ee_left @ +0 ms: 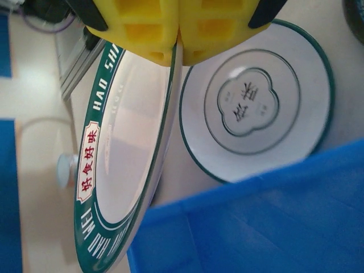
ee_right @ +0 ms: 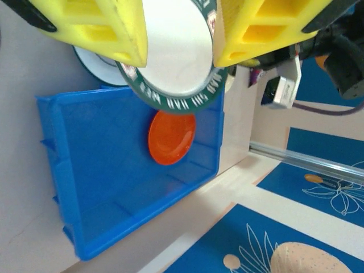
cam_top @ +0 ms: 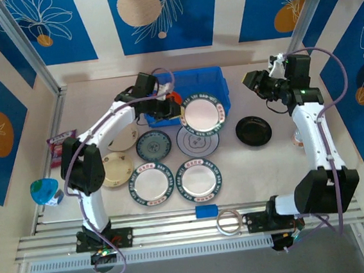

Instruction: Place the plates into the plastic bin on the countertop

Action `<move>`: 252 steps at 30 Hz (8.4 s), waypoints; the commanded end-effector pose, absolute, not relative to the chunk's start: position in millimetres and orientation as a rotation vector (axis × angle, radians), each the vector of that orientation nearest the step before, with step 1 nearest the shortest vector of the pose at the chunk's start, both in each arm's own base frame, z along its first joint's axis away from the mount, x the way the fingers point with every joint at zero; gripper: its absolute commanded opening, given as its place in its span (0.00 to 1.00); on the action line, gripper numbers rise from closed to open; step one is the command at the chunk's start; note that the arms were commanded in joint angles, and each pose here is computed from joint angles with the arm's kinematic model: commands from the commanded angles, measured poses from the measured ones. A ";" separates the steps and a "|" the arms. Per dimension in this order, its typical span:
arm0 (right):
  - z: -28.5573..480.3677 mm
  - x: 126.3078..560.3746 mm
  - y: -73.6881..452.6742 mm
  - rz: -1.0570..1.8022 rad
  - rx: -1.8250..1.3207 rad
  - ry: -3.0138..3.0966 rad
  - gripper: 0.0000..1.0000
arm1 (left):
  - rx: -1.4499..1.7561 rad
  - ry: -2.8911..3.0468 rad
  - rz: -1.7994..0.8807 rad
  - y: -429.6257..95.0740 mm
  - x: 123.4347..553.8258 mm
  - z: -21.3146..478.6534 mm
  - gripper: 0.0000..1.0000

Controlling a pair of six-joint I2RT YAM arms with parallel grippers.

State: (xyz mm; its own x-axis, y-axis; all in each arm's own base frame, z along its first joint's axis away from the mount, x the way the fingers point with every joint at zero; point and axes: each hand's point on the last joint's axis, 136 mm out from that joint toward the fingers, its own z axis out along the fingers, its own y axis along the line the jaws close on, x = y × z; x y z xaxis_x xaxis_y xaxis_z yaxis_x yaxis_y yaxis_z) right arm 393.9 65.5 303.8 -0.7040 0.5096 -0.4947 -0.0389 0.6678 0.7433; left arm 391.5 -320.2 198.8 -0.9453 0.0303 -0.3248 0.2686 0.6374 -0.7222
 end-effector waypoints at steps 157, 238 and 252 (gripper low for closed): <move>238.0 407.3 70.7 0.927 0.551 2.302 0.43 | 0.015 2.375 -0.806 -336.1 545.7 216.3 1.00; 21.1 314.4 -40.7 0.615 1.419 2.497 0.26 | 0.113 2.292 -1.256 -328.0 406.9 204.6 0.93; 30.8 324.1 -35.9 0.606 1.386 2.486 0.00 | 0.128 2.292 -1.266 -329.2 405.2 202.3 0.93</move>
State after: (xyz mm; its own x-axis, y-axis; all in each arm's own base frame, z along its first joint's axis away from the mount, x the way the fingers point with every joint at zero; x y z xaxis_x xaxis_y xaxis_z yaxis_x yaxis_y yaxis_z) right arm 325.1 -34.6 28.9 -0.5345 0.8451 0.0105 0.7406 0.4623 0.4877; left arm 405.6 -329.7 207.1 -0.8557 -0.1653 -0.4903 0.3199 0.5758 -0.7524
